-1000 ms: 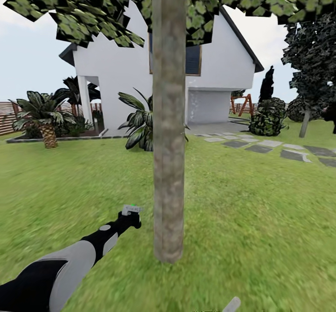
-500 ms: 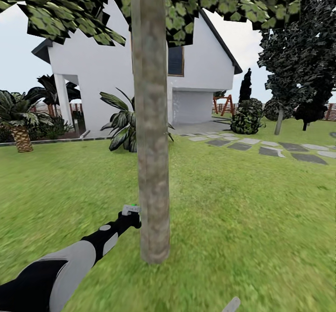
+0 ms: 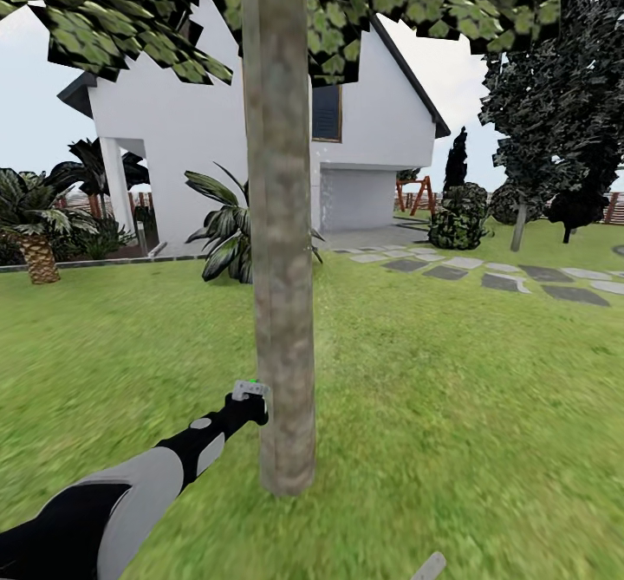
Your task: In the garden, pick up the pesticide atomizer on the floor and spray pesticide onto both trees until each tree trunk is fully covered.
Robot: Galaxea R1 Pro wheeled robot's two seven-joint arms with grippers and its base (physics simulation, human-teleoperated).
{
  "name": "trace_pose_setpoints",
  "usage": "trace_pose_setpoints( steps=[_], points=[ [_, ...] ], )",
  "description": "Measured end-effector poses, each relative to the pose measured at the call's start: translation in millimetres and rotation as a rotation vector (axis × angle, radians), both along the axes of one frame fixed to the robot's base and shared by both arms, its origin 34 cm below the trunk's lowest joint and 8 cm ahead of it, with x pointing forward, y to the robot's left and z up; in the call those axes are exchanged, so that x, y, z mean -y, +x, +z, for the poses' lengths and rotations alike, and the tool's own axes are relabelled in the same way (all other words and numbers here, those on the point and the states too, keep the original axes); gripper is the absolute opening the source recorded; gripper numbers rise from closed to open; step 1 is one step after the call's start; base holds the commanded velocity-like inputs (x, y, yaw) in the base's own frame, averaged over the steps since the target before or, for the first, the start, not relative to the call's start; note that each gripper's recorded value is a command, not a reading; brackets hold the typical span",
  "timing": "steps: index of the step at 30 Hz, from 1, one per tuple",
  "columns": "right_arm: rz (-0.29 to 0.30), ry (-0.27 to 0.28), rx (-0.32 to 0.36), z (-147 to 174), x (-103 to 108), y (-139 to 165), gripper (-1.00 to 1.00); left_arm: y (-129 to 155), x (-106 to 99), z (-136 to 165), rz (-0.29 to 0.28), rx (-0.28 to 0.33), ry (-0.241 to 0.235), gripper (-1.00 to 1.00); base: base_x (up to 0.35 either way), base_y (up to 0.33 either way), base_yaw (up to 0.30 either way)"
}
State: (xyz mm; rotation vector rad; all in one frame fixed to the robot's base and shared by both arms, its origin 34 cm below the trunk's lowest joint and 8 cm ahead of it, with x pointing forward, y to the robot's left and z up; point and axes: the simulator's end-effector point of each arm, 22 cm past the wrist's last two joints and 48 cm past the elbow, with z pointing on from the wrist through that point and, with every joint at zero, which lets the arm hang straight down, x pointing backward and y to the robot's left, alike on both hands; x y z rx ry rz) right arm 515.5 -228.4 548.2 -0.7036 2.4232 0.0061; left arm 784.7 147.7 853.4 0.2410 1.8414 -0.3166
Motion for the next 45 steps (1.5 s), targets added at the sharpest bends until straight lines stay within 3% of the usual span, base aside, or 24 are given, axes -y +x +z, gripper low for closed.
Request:
trace_pose_setpoints(
  steps=[7, 10, 16, 19, 20, 23, 25, 28, 39, 41, 45],
  points=[
    [0.009, 0.012, 0.000, 0.3, -10.9, -0.3, 1.00, 1.6, -4.5, -0.3, 0.023, -0.001, 0.003, -1.00, 0.003, 0.000, 0.000],
    [0.009, 0.012, 0.000, 0.3, -11.0, -0.3, 1.00, 6.9, -23.8, -1.7, 0.112, -0.001, 0.025, -1.00, 0.000, 0.000, 0.000],
    [0.009, 0.012, 0.001, 0.4, -11.2, -0.2, 1.00, 10.5, -41.5, -2.4, 0.200, 0.000, 0.054, -1.00, 0.000, 0.000, 0.000],
    [0.009, 0.012, -0.003, -1.2, -11.2, -2.9, 1.00, 12.5, -76.8, -2.5, 0.356, 0.003, 0.101, -1.00, 0.000, 0.000, 0.000],
    [0.009, 0.012, -0.005, -1.7, -11.2, -3.7, 1.00, 12.4, -81.0, -2.0, 0.378, 0.005, 0.112, -1.00, 0.000, 0.000, 0.000],
    [0.009, 0.012, -0.005, -2.1, -11.2, -4.3, 1.00, 11.0, -35.2, -0.8, 0.250, 0.010, 0.090, -1.00, 0.000, 0.000, 0.000],
    [0.010, 0.012, -0.006, -2.5, -11.2, -5.0, 1.00, 7.0, 1.1, 0.2, 0.144, 0.021, 0.111, -1.00, 0.000, 0.000, 0.000],
    [0.011, 0.011, -0.007, -2.6, -11.3, -5.3, 1.00, 3.9, 19.5, 0.6, 0.090, 0.029, 0.132, -1.00, 0.000, 0.000, 0.000],
    [0.015, 0.005, -0.001, -1.5, -10.0, -3.2, 1.00, 4.3, 13.4, -1.8, 0.097, 0.015, 0.131, -1.00, 0.000, 0.000, 0.000],
    [0.015, 0.002, 0.011, 1.4, -9.1, 1.7, 1.00, 14.3, 8.1, 12.4, 0.123, -0.017, 0.113, -1.00, 0.000, 0.000, 0.000],
    [0.016, 0.000, 0.021, 4.3, -10.2, 6.4, 1.00, 34.3, -7.2, 69.5, 0.166, -0.099, 0.105, -1.00, 0.000, 0.000, 0.000]
  ],
)
